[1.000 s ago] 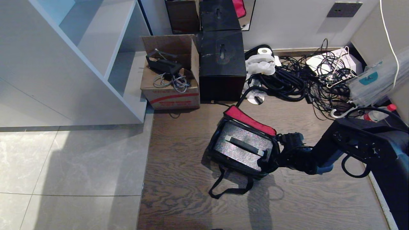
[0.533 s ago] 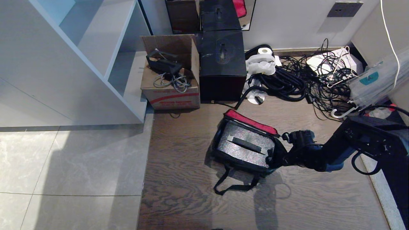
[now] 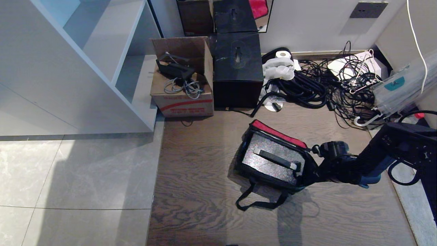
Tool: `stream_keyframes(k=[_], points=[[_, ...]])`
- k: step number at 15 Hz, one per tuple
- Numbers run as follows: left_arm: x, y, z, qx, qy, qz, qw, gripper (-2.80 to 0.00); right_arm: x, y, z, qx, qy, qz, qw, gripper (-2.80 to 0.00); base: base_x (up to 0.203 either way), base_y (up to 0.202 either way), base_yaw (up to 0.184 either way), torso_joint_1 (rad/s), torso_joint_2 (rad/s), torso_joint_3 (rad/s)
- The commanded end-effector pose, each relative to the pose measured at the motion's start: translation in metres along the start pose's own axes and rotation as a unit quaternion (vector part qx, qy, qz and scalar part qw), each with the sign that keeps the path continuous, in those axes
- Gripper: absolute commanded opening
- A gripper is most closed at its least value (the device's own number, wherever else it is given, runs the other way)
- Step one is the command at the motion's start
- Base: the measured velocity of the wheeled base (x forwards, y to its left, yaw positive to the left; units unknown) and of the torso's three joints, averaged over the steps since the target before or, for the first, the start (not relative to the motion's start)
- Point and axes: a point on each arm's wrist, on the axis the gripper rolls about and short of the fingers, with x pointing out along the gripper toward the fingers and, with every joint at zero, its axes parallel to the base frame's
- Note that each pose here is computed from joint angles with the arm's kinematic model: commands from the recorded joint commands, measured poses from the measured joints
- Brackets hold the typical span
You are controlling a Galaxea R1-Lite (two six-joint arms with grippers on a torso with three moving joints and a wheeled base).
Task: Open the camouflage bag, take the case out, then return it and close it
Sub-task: Grip the handle
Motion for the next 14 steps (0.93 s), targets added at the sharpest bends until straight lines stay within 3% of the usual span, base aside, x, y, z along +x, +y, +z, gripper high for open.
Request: stream_keyframes(k=[1, 4, 5, 10, 14], points=[[0.0, 0.0, 0.0, 0.0, 0.0, 0.0, 1.0, -2.8, -0.005, -0.005, 0.004, 0.004, -0.008, -0.004, 1.0, -2.8, 0.0, 0.0, 0.0, 0.0, 0.0, 0.0], [0.0, 0.0, 0.0, 0.0, 0.0, 0.0, 1.0, -2.8, -0.005, -0.01, 0.004, 0.003, -0.011, -0.009, 1.0, -2.8, 0.0, 0.0, 0.0, 0.0, 0.0, 0.0], [0.0, 0.0, 0.0, 0.0, 0.0, 0.0, 1.0, -2.8, -0.008, -0.01, 0.003, 0.005, -0.012, -0.008, 1.0, 0.0, 0.0, 0.0, 0.0, 0.0, 0.0, 0.0], [0.0, 0.0, 0.0, 0.0, 0.0, 0.0, 1.0, -2.8, -0.048, -0.003, 0.006, 0.006, -0.029, 0.067, 0.997, 0.0, 0.0, 0.0, 0.0, 0.0, 0.0, 0.0], [0.0, 0.0, 0.0, 0.0, 0.0, 0.0, 1.0, -2.8, -0.131, -0.021, 0.019, 0.029, -0.092, 0.13, 0.987, 0.0, 0.0, 0.0, 0.0, 0.0, 0.0, 0.0]])
